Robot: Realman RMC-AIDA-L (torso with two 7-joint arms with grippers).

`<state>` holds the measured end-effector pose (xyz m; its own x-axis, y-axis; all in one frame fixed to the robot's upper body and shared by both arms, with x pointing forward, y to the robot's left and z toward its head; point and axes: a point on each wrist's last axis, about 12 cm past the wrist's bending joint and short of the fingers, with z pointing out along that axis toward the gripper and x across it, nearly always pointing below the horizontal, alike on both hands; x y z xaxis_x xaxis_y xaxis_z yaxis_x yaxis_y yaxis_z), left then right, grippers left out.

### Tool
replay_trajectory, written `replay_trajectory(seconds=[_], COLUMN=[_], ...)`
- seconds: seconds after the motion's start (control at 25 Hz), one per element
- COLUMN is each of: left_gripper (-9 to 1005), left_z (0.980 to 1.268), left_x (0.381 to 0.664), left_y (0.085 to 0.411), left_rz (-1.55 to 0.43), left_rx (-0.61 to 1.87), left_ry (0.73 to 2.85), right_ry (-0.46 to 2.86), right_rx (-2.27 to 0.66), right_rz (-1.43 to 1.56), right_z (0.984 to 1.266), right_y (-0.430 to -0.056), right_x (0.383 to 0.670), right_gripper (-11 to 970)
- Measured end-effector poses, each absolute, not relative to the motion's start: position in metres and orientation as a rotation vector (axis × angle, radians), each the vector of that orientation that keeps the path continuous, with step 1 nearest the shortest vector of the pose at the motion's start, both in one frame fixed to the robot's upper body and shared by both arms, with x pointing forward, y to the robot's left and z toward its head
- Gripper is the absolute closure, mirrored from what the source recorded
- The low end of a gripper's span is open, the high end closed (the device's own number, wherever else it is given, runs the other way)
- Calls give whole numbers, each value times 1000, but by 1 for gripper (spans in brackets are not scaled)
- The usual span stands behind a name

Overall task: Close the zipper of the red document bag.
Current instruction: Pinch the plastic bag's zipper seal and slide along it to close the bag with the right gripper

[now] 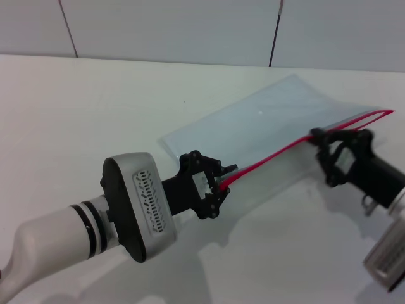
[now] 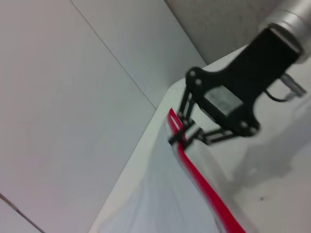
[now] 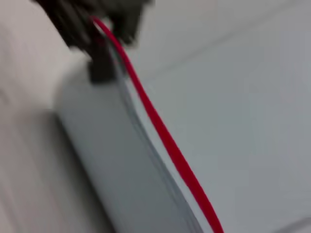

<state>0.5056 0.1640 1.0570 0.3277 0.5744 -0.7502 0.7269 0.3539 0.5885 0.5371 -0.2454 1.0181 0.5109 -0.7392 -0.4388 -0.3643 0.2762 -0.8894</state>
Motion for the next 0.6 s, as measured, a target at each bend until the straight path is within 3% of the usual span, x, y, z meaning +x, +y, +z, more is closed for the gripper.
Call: replay_trajectory(seconds=[0.6], left_gripper=[937], left_z=[1055], left_x=[503], left_y=[165], left_rz=[-167], left_rx=[1311], left_ry=[1345], right_ry=[1194], right_rx=[-1170], right_rz=[-580], right_z=[1032], right_y=[-295], right_x=[557], right_gripper=[897])
